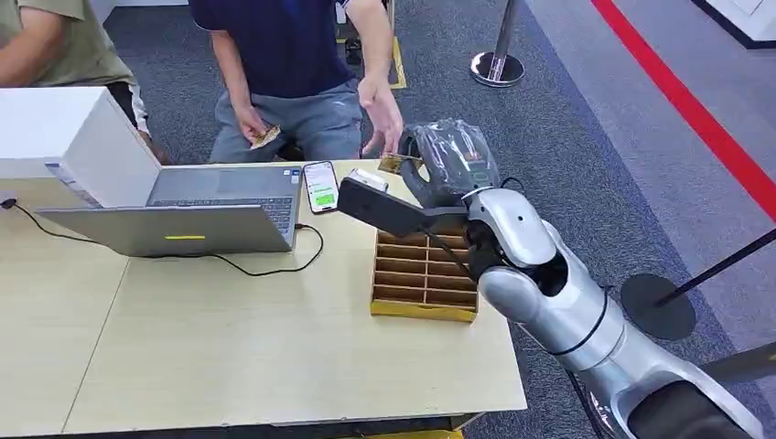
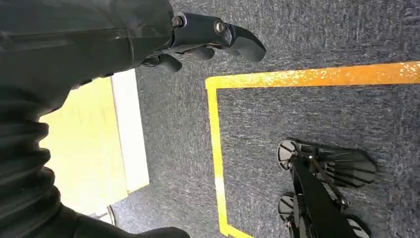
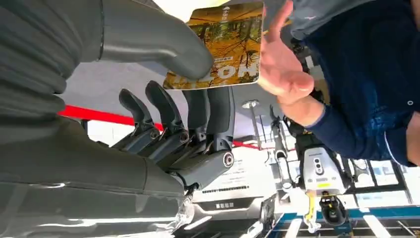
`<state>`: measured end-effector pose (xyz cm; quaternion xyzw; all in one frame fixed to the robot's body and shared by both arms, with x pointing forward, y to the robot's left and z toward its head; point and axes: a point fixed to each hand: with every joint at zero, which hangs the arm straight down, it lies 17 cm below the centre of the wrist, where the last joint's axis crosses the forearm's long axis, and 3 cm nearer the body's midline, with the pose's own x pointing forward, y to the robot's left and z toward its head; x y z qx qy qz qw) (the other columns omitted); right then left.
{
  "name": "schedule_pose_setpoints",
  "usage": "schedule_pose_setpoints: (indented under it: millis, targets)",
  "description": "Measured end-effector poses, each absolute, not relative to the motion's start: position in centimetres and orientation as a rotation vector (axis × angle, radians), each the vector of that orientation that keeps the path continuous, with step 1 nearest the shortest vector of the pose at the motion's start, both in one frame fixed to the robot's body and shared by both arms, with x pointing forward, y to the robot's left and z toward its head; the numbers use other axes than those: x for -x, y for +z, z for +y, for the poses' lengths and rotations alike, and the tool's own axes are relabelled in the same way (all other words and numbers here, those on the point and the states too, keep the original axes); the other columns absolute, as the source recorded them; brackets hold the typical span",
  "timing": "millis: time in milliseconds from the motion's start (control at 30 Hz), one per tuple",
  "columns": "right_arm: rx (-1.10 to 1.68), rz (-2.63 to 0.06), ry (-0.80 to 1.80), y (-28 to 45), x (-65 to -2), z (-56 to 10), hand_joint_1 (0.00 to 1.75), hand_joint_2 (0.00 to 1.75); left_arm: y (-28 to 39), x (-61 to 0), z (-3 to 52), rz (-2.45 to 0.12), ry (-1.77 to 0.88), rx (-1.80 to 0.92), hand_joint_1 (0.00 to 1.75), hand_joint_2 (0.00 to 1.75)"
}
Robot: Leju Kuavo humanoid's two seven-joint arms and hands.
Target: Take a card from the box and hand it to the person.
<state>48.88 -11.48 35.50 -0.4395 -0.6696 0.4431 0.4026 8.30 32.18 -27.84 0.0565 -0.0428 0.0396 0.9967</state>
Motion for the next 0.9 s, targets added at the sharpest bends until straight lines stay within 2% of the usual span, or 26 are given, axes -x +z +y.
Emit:
schedule_pose_setpoints:
  millis: [233,467,900]
  targets:
    - [1.059,-1.848,1.101,36.9,-48.4,-10.0,1.45,1.75,-27.8,-8.5,32.0,-0.100,0.049,-0.101,0.00,1.75]
    - [1.121,-2.087,0.953,39.5,-48.5,-10.2,1.45,1.75,-27.7,-9.0,32.2,-0.129,0.006,-0.091,0.00,1.75]
    - [1.148,-2.028,0.906,37.5,-50.1,-12.1,1.45,1.75,-27.7,-8.9,32.2,-0.127,-0.006,-0.090,0.00,1.75]
